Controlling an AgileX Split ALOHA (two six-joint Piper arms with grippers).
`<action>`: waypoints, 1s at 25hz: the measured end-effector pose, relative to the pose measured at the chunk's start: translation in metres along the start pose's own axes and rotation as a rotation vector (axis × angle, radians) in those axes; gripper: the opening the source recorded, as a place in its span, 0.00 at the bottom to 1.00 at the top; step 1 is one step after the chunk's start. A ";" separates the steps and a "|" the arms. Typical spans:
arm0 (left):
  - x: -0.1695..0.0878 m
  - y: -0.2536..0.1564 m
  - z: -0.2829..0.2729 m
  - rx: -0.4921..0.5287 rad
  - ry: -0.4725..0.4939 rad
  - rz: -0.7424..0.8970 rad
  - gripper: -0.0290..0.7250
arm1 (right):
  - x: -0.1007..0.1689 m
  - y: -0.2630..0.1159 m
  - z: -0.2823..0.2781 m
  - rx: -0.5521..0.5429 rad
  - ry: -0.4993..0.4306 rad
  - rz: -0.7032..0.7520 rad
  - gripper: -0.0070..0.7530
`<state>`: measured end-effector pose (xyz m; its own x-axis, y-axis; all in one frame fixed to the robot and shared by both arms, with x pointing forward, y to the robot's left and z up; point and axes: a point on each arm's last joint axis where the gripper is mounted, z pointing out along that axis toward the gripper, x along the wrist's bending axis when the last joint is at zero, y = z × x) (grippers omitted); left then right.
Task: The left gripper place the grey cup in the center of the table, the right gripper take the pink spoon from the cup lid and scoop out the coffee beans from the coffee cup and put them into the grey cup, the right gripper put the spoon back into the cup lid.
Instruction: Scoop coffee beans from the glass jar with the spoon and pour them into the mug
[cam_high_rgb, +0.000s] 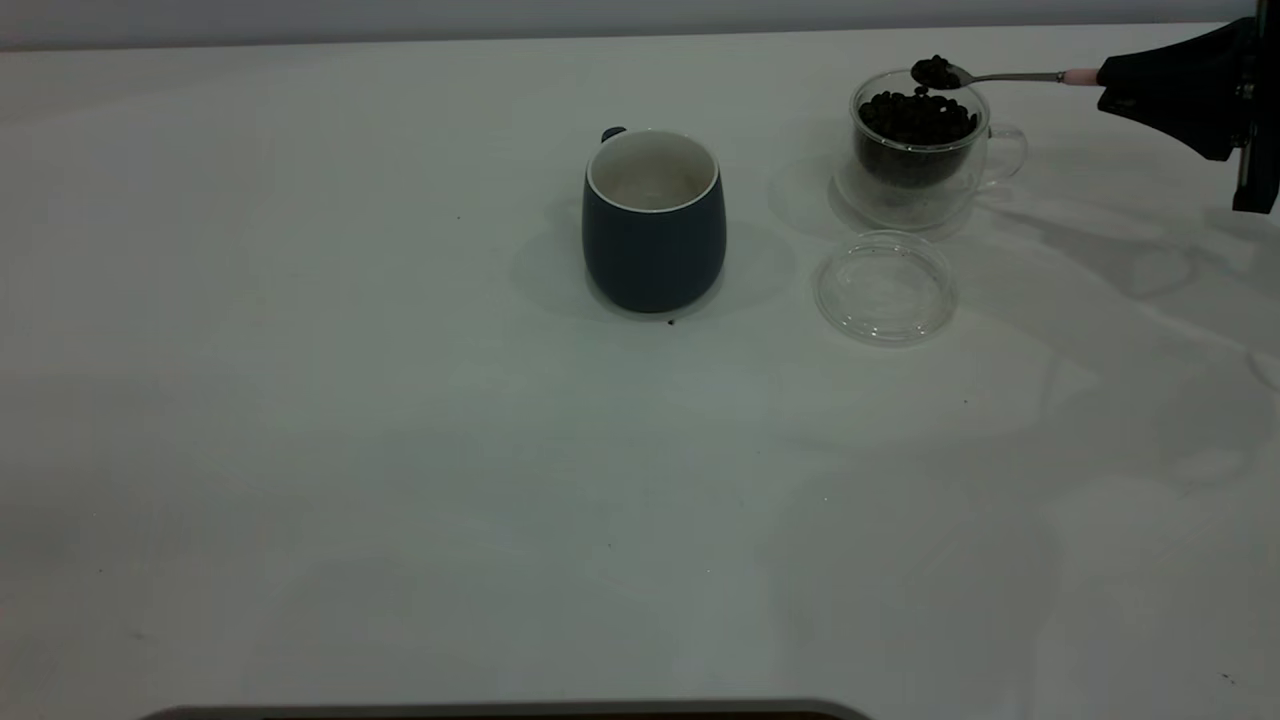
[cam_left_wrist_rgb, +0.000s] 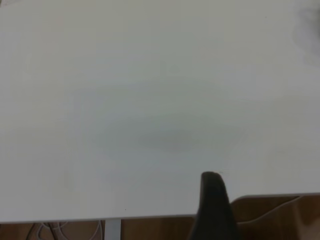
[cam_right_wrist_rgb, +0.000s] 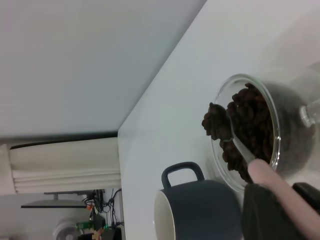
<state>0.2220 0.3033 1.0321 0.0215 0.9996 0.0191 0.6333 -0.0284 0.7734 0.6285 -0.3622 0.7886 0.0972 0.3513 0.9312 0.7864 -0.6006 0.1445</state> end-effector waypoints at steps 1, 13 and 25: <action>0.000 0.000 0.000 0.000 0.000 0.000 0.82 | 0.000 0.000 0.000 0.000 0.001 0.000 0.15; 0.000 0.000 0.000 0.000 0.000 0.000 0.82 | 0.004 -0.009 0.011 0.060 -0.001 -0.005 0.15; 0.000 0.000 0.000 0.000 0.000 0.003 0.82 | 0.029 -0.044 0.060 0.188 0.029 -0.046 0.15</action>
<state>0.2220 0.3033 1.0321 0.0234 0.9995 0.0214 0.6332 -0.0314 0.7734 0.6332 -0.2819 0.7887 0.0429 0.3530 0.9346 0.8901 -0.4383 0.1247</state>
